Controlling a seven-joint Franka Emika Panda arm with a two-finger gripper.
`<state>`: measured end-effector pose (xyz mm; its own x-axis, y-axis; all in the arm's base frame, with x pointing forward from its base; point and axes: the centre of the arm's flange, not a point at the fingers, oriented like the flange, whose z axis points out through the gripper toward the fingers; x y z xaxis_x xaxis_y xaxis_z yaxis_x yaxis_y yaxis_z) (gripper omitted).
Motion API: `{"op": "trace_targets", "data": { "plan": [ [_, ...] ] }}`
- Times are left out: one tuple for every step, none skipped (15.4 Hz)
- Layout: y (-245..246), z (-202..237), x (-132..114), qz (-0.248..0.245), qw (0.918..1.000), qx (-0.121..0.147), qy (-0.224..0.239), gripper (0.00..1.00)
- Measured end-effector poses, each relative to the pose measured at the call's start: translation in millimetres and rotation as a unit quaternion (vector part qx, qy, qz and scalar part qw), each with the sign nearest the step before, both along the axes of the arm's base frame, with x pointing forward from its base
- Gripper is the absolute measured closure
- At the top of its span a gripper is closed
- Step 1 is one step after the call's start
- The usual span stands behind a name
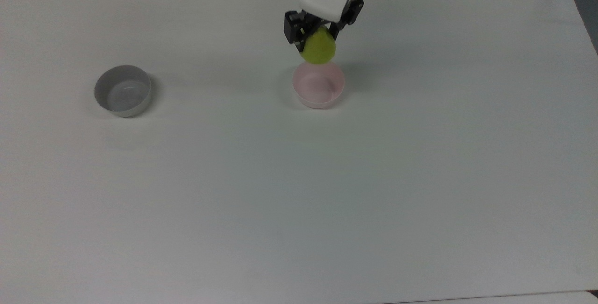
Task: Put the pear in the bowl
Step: 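Lower the pear into the pink bowl and open the gripper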
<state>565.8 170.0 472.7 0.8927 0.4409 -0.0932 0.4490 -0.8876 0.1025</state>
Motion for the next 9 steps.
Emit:
{"op": "trace_targets", "data": {
  "plan": [
    [6, -13, 3, 0.004, 1.0000, -0.003, 0.003, 0.28],
    [11, -26, 5, 0.008, 0.9999, -0.007, 0.007, 0.28],
    [16, -39, 7, 0.011, 0.9998, -0.011, 0.013, 0.28],
    [20, -52, 8, 0.014, 0.9996, -0.015, 0.020, 0.28],
    [27, -70, 10, 0.019, 0.9992, -0.021, 0.028, 0.28],
    [31, -83, 11, 0.023, 0.9990, -0.024, 0.032, 0.28],
    [34, -95, 12, 0.025, 0.9988, -0.027, 0.033, 0.28],
    [37, -107, 13, 0.026, 0.9987, -0.029, 0.034, 0.28],
    [38, -118, 13, 0.027, 0.9986, -0.030, 0.034, 0.28]
  ]
}}
